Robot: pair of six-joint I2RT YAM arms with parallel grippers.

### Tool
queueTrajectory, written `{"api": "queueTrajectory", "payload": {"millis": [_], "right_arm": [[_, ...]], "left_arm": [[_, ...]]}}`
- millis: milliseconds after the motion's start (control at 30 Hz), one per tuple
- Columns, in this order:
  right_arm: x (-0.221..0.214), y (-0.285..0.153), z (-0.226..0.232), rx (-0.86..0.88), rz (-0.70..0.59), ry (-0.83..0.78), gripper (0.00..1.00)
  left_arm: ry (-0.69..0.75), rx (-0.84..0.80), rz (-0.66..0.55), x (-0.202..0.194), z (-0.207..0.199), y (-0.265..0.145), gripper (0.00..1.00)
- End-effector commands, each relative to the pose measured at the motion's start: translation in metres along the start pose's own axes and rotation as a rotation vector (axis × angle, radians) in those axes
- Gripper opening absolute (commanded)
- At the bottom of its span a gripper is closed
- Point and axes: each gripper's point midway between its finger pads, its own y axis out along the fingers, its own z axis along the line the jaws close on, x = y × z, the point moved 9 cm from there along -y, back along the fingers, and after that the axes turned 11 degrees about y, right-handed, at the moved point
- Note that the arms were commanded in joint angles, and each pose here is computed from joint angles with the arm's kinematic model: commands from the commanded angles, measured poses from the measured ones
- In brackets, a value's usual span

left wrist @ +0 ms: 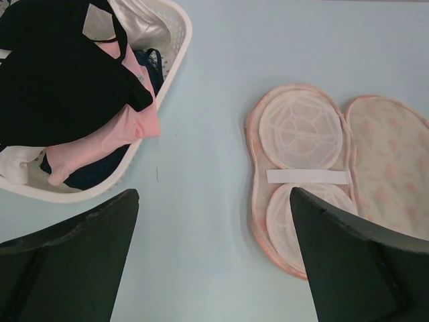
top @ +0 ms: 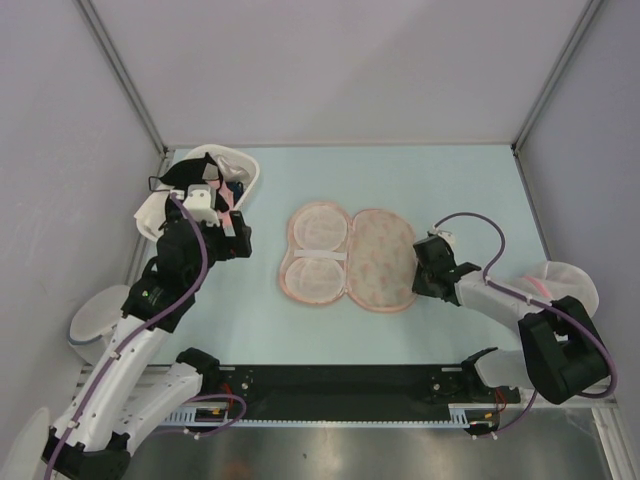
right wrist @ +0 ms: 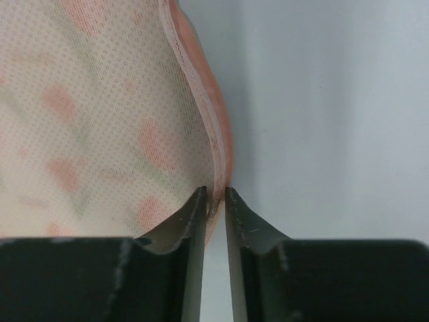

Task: Unzip the laundry bag and remove the bra

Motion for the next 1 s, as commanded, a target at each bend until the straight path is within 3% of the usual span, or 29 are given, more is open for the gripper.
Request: {"api": "queueTrajectory", "payload": {"millis": [0, 100, 633, 967], "right_arm": [[0.015, -0.003, 0.004, -0.016, -0.056, 0.014, 0.12], [0.021, -0.012, 0.0, -0.041, -0.087, 0.015, 0.0], [0.08, -0.077, -0.006, -0.088, -0.304, 0.025, 0.0], [0.084, -0.106, 0.047, 0.236, -0.33, 0.019, 0.0]], "left_arm": [[0.006, 0.008, -0.042, 0.005, 0.002, -0.003, 1.0], [0.007, 0.003, -0.04, 0.004, 0.001, -0.002, 1.0], [0.007, -0.027, -0.036, 0.001, -0.001, -0.003, 1.0], [0.006, -0.026, -0.037, 0.0, -0.001, -0.003, 1.0]]}}
